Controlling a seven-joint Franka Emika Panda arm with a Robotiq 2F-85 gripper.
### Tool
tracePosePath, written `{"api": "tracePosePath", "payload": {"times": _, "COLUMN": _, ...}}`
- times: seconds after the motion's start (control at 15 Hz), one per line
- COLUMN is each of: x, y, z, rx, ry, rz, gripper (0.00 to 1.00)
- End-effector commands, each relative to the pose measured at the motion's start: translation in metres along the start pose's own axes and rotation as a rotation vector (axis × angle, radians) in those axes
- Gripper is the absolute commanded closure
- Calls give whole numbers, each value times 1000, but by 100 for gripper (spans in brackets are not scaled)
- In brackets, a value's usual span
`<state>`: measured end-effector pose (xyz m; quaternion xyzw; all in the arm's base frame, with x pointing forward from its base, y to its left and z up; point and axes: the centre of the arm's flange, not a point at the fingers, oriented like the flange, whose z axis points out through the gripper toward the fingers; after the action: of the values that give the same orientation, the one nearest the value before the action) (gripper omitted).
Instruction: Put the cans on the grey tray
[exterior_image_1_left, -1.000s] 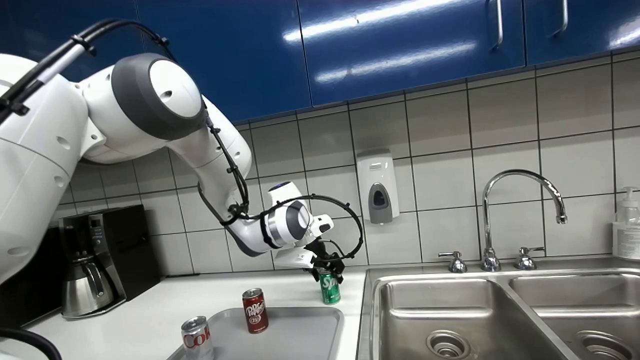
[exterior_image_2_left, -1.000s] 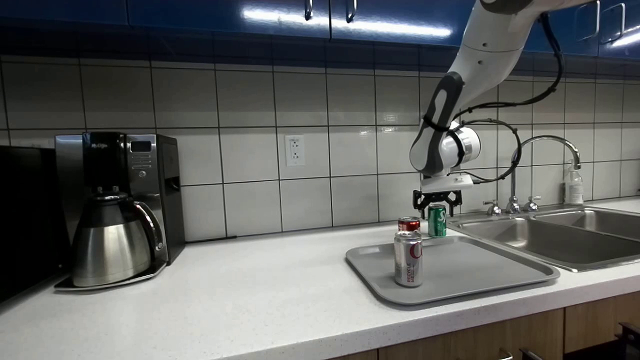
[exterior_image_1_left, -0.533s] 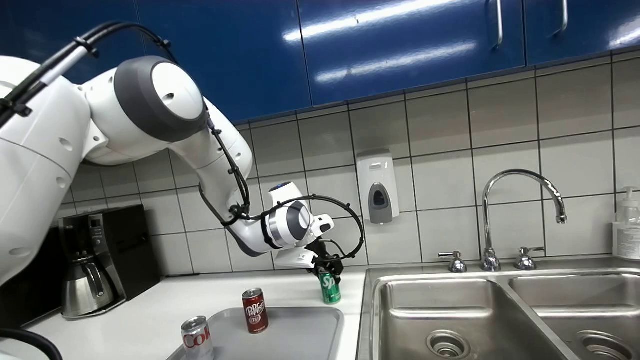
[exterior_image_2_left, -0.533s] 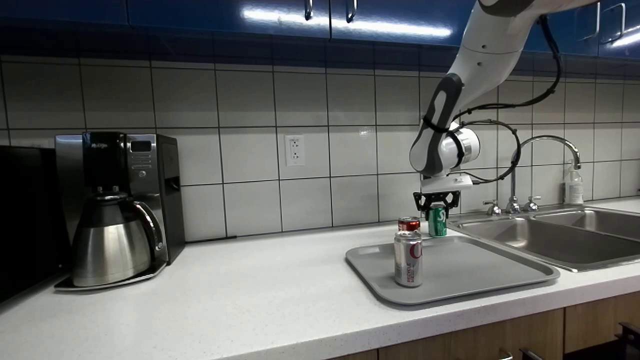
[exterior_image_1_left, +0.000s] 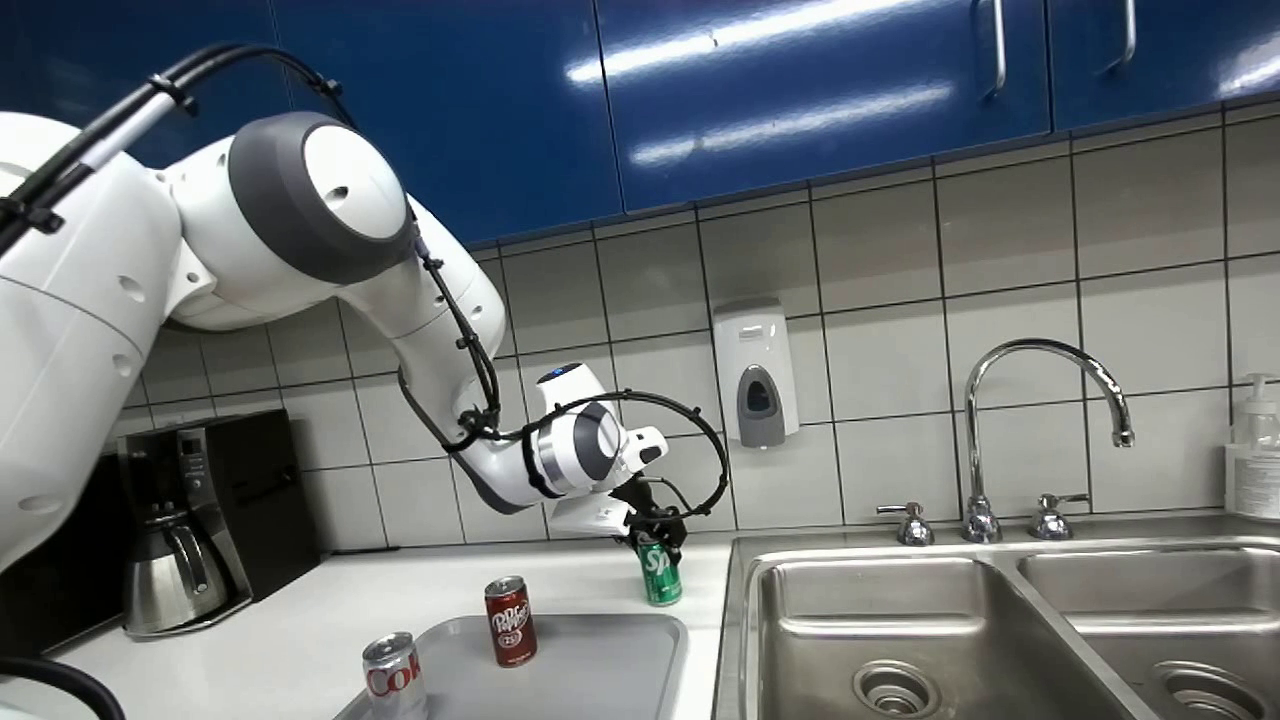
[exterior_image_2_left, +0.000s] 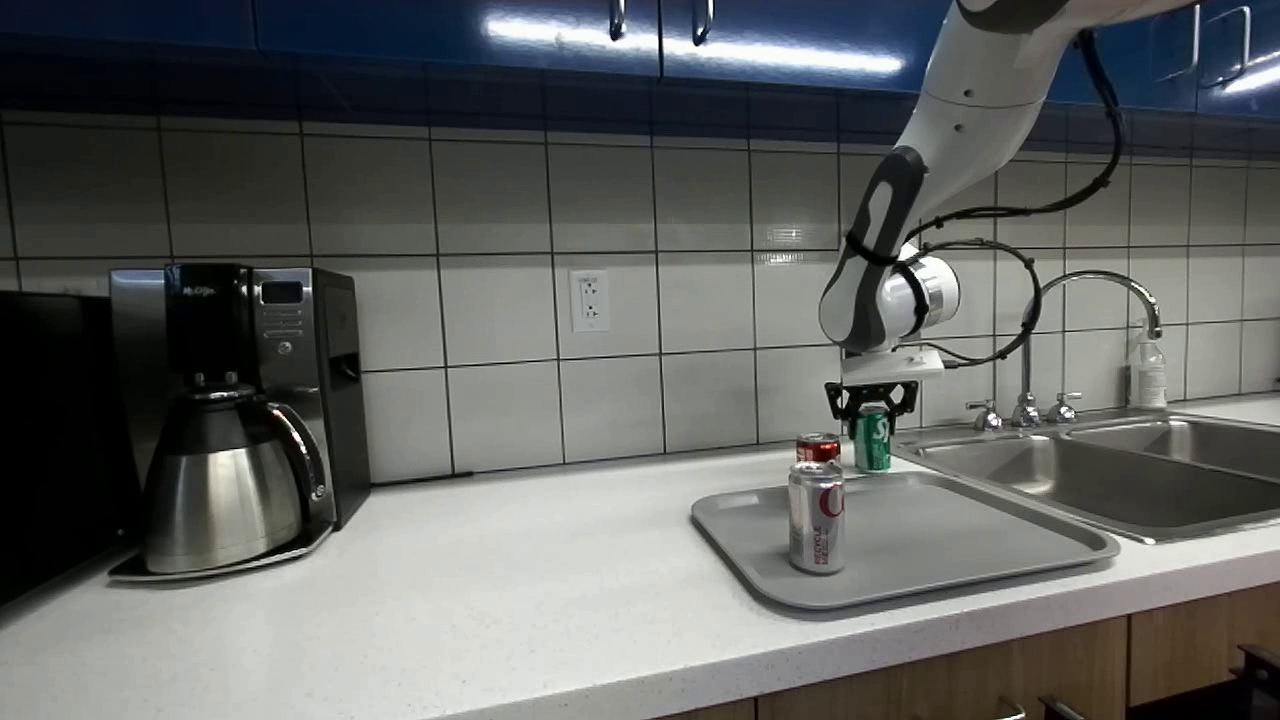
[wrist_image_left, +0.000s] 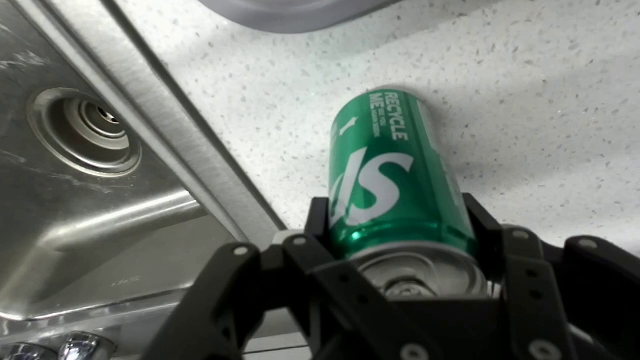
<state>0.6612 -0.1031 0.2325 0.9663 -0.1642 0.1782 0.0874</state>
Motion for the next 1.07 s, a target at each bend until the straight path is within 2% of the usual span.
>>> {"api": "tracePosePath", "payload": {"times": 0.0, "x": 2, "y": 2, "z": -23, "rx": 23, "ry": 36, "rz": -12, "gripper": 61}}
{"api": "tracePosePath", "payload": {"times": 0.47, "x": -8, "y": -13, "z": -48, "rx": 33, "ry": 52, "rz": -21, "gripper": 61}}
{"api": "tracePosePath", "payload": {"times": 1.0, "x": -38, "y": -32, "z": -70, "rx": 30, "ry": 40, "rz": -53, "gripper": 61}}
